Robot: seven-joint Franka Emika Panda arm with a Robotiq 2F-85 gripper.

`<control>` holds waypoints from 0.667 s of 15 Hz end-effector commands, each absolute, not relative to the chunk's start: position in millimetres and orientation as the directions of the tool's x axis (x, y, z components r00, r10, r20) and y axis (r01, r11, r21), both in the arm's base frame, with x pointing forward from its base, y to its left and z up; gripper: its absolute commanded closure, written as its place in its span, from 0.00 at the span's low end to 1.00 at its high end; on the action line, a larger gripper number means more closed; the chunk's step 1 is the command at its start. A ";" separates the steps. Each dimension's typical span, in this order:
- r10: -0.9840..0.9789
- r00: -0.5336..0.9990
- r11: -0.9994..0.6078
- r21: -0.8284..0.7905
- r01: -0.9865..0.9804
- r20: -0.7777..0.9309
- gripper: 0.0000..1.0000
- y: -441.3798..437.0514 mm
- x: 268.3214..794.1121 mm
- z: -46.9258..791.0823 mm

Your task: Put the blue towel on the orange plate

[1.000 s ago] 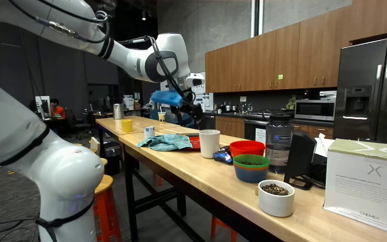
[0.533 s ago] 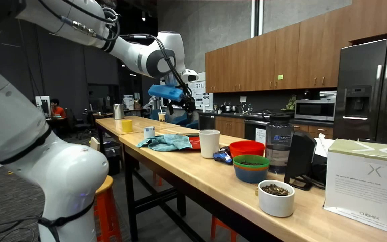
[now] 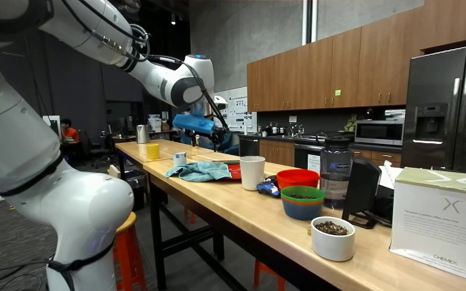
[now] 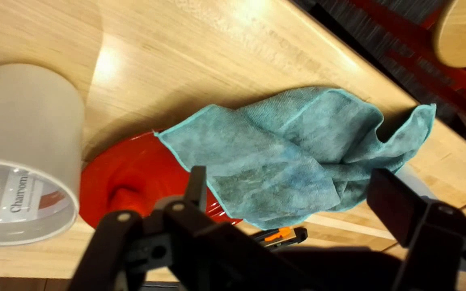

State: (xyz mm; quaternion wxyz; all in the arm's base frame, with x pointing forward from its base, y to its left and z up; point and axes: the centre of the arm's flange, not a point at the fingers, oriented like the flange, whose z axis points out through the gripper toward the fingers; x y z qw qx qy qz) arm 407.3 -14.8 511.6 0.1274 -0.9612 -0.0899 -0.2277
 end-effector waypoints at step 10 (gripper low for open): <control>0.221 0.897 -0.974 0.128 0.186 0.382 0.00 -84.0 369.8 355.3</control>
